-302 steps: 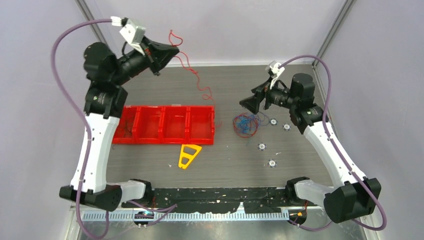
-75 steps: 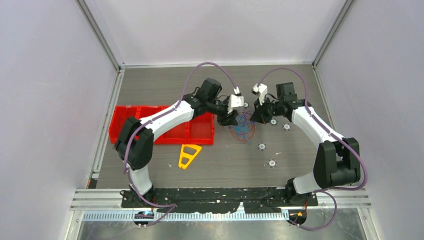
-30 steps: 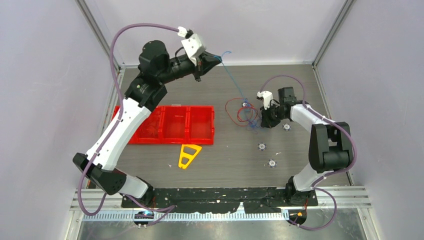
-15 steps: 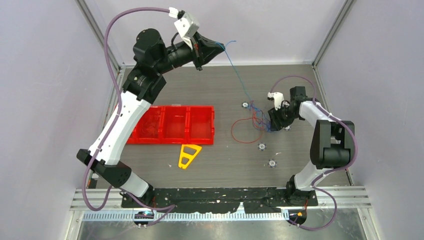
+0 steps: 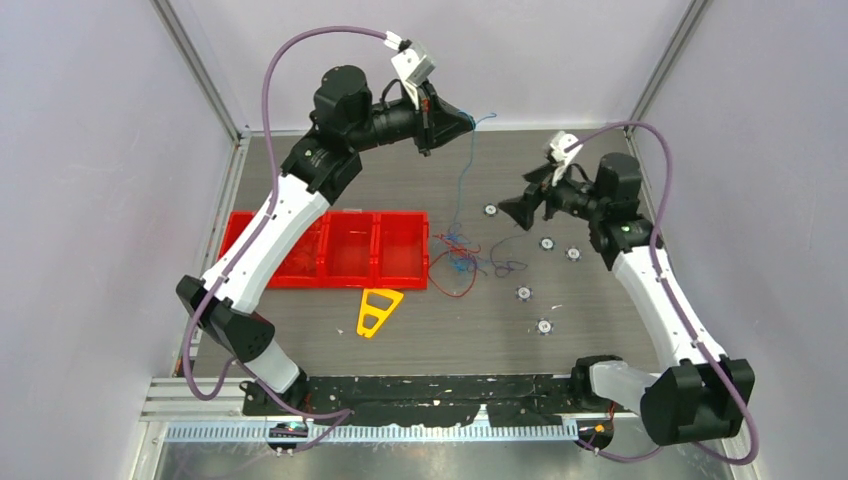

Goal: Untangle the cables

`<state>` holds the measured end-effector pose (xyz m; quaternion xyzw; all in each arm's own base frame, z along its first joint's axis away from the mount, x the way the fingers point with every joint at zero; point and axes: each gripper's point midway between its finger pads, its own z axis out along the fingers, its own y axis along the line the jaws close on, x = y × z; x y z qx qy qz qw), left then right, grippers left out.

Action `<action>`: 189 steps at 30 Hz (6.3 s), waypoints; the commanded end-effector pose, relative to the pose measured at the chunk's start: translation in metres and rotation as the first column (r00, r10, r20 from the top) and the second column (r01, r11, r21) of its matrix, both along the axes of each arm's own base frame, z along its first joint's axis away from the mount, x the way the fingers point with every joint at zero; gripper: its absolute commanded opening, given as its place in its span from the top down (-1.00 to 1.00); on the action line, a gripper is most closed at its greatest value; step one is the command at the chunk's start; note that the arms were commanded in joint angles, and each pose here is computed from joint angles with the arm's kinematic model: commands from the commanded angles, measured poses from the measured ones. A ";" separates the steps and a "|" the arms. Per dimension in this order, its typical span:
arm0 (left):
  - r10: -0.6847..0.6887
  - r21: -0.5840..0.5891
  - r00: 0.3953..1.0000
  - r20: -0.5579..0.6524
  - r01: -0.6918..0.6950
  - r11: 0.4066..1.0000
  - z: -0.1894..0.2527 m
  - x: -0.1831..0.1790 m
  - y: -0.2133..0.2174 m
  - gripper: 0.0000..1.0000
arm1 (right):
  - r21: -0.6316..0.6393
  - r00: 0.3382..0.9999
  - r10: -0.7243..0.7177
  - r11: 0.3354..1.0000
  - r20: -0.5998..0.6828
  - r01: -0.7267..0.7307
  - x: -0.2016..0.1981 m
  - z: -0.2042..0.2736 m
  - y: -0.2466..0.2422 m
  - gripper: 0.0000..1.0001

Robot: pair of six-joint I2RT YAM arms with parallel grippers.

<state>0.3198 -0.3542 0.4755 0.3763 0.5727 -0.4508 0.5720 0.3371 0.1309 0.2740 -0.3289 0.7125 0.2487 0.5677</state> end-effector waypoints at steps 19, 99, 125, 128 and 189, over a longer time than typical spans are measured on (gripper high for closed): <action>0.068 -0.208 0.978 0.196 -0.027 0.978 0.135 -0.030 0.045 1.00 | 0.046 0.992 0.081 0.996 -0.099 -0.077 0.034 -0.108 0.116 0.04; 0.523 0.773 0.842 -0.129 -0.245 0.586 -0.358 0.013 0.244 1.00 | -0.111 0.885 -0.084 0.993 -0.459 0.036 0.012 -0.139 0.002 -0.64; 0.370 0.441 0.925 -0.087 -0.297 0.847 -0.198 0.010 0.196 -0.99 | -0.177 0.823 -0.037 0.981 -0.567 -0.078 0.008 -0.161 0.045 -0.85; 0.381 0.343 0.925 -0.017 -0.353 0.871 -0.180 0.021 0.190 -0.99 | -0.207 0.809 -0.020 0.970 -0.587 -0.126 0.006 -0.178 0.063 -0.80; -0.040 0.548 0.994 -0.105 0.092 0.831 -0.386 -0.030 -0.040 0.11 | 0.293 0.900 0.091 0.955 -0.426 0.042 -0.023 -0.014 0.054 0.89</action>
